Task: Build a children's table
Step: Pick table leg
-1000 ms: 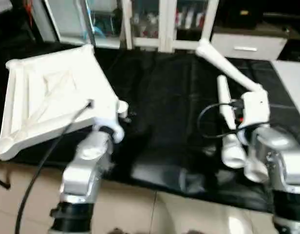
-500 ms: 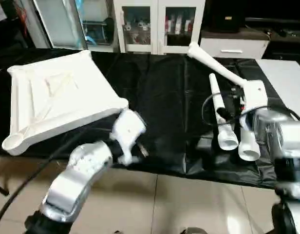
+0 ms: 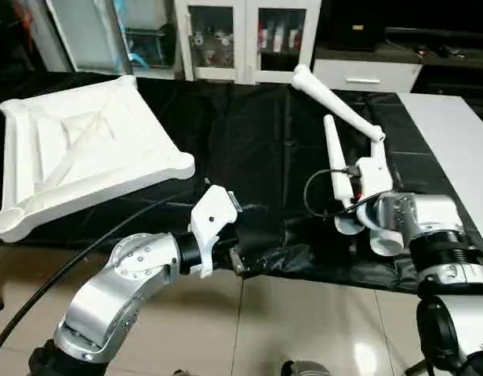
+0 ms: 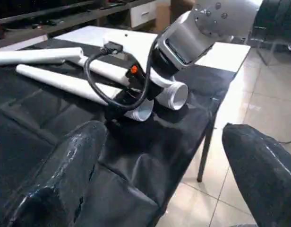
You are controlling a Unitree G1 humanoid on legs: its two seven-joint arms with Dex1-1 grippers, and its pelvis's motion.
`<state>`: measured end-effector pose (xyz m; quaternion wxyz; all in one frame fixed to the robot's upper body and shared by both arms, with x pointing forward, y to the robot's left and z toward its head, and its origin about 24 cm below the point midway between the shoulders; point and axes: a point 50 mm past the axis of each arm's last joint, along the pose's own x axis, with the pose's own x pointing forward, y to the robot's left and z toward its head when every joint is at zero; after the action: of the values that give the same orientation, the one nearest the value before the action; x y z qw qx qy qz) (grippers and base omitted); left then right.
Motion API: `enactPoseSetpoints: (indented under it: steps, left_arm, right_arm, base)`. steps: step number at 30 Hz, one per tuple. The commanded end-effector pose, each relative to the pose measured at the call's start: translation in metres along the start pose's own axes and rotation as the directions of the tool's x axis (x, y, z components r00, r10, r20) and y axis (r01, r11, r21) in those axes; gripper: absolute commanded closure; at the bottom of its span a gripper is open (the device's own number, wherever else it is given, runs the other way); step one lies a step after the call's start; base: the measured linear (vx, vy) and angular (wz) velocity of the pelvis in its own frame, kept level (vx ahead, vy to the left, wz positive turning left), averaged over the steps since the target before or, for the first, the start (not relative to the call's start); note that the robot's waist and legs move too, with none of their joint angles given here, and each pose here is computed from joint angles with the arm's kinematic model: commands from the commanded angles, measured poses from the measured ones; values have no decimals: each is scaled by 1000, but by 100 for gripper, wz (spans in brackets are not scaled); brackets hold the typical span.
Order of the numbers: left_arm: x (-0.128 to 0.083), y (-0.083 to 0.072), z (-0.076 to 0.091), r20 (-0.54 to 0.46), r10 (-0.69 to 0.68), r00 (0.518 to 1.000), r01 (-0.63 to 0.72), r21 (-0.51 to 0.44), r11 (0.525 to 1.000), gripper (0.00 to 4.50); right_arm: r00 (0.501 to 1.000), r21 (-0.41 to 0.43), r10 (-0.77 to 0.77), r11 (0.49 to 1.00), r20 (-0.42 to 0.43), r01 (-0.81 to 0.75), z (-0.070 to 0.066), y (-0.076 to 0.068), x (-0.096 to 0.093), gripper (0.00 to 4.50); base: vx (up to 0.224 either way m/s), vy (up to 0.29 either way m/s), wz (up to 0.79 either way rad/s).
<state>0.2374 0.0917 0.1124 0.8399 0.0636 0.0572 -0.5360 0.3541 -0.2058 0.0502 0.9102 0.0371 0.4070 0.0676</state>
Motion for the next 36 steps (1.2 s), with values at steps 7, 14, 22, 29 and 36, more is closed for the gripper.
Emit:
enactPoseSetpoints:
  steps: [7,14,22,29,36]
  left_arm:
    - [-4,11,1,-23,114,993,-113,61,992,0]
    - [-6,16,1,-34,155,987,-152,76,985,0]
    - [-6,23,3,-13,248,969,-246,89,965,0]
    - [3,38,36,221,376,900,-310,-283,908,0]
    - [35,56,85,422,335,843,-24,-592,805,0]
  right_arm:
    - [999,11,5,1000,43,-5,13,-1,0,147]
    - [998,13,16,1000,54,-16,15,2,2,189]
    - [982,31,52,998,179,-58,32,5,-4,195]
    - [769,-137,339,939,542,-316,61,34,-45,195]
    - [424,-420,707,690,567,-589,29,91,-101,196]
  base:
    - [-35,-47,5]
    - [18,-99,3]
    - [0,0,0]
    - [0,0,0]
    - [0,0,0]
